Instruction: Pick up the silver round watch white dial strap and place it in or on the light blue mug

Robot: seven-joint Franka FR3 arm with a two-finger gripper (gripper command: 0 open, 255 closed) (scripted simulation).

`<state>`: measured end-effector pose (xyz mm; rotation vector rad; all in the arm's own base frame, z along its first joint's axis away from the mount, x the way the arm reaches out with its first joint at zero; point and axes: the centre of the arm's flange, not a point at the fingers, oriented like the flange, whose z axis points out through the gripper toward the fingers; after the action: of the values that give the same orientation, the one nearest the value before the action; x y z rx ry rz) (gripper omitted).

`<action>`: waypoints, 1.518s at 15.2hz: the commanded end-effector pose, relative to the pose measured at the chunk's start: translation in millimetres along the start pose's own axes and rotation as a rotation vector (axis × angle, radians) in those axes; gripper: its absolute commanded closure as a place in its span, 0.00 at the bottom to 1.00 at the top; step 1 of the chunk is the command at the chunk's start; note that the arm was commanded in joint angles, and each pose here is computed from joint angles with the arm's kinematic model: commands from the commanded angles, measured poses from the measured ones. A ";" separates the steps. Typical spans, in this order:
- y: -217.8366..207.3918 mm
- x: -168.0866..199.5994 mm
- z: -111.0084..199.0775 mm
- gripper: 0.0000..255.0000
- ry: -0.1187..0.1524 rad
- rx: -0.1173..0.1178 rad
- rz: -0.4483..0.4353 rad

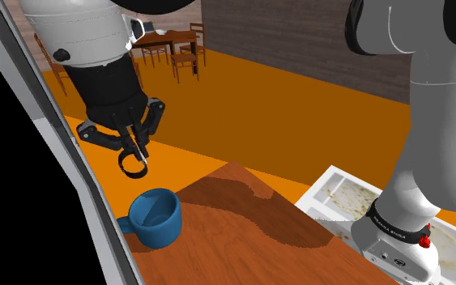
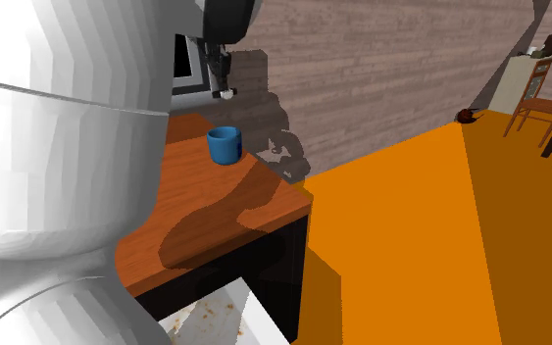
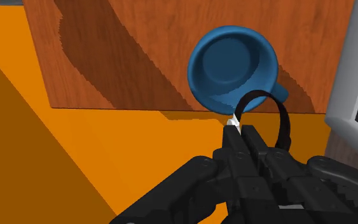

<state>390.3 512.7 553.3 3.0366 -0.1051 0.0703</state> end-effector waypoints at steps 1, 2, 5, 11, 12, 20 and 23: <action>-13.3 -4.9 31.7 1.00 -0.034 -0.003 -0.026; -13.9 -5.2 36.9 1.00 -0.034 -0.003 -0.026; -15.4 -6.0 52.7 1.00 -0.034 -0.003 -0.026; -18.6 -7.6 84.2 1.00 -0.034 -0.003 -0.026; -19.2 -7.8 89.4 1.00 -0.034 -0.003 -0.026; -19.9 -8.2 97.0 1.00 -0.034 -0.003 -0.026; -15.4 -7.6 96.4 0.00 -0.034 -0.002 -0.025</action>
<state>389.2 510.7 478.7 3.0208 -0.0957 0.0678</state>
